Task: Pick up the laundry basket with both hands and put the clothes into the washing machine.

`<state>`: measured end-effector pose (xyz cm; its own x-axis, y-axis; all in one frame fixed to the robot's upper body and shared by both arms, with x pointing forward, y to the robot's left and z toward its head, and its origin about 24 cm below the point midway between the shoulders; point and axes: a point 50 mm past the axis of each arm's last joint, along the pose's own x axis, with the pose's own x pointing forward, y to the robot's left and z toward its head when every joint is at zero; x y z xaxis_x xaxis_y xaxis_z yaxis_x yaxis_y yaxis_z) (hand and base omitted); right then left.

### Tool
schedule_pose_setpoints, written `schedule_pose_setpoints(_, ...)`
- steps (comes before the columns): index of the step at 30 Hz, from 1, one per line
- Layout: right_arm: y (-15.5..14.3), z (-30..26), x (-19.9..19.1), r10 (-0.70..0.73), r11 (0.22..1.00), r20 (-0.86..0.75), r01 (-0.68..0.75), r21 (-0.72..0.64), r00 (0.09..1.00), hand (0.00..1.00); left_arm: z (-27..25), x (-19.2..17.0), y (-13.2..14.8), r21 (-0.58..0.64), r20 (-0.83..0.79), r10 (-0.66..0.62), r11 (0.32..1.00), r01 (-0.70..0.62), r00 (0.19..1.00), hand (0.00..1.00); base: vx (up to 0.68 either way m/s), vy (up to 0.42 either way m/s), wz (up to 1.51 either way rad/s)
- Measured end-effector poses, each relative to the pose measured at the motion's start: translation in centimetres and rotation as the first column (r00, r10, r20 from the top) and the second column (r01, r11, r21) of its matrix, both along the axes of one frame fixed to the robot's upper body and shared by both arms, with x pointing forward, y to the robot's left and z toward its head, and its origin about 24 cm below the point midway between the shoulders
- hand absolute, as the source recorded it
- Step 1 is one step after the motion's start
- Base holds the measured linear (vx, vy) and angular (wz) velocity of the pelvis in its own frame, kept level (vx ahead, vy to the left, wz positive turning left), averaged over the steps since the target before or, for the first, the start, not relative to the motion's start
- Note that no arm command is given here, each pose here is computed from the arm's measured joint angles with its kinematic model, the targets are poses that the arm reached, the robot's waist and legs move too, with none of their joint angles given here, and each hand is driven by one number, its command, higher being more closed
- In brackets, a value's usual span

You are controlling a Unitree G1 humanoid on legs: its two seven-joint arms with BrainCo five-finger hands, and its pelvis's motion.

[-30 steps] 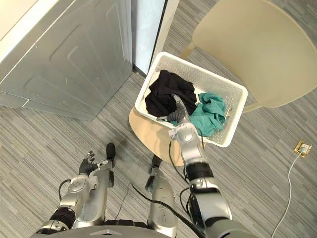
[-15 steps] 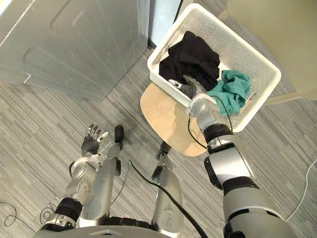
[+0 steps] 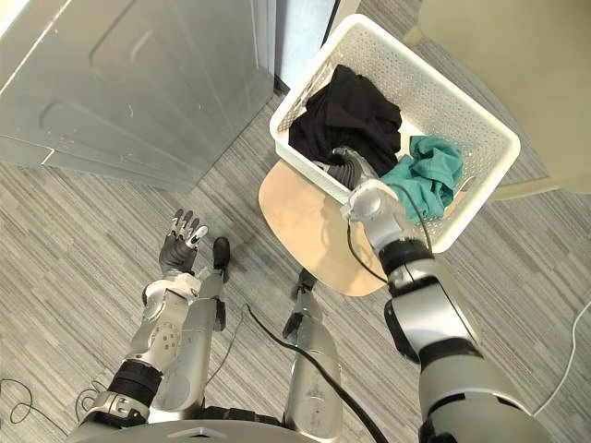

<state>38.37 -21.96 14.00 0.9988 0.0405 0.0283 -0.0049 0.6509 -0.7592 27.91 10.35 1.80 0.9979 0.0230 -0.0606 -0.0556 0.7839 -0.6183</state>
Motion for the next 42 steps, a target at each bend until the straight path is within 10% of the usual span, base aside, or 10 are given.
schedule_pose_setpoints(9, -5.1, 9.3, -6.1, -0.245, 0.892, 0.573, -0.05, 0.449, 0.782, 1.0, 2.6, -0.2, 0.2, 0.048, 0.133, -0.018, 0.999, 0.012, 0.991, 0.0, -0.01, -0.01, 0.01)
schedule_pose_setpoints(20, -2.6, 11.5, -12.7, -0.152, 0.864, 0.804, -0.318, 0.391, 0.575, 1.0, 6.7, -2.5, 1.2, 0.151, 0.358, -0.105, 0.987, 0.054, 0.928, 0.0, 0.02, -0.023, -0.06)
schedule_pose_setpoints(21, -2.3, 11.6, -13.1, -0.135, 0.864, 0.814, -0.335, 0.375, 0.565, 0.0, 7.2, -2.5, 1.3, 0.154, 0.382, -0.107, 0.987, 0.051, 0.918, 0.0, 0.03, -0.016, -0.12)
schedule_pose_setpoints(42, -0.2, 6.3, -2.2, 0.16, 0.986, 0.246, -0.146, -0.077, 0.956, 0.0, 7.5, -3.2, 1.2, 0.167, 0.422, -0.141, 0.983, 0.077, 0.895, 0.0, 0.02, -0.021, -0.02)
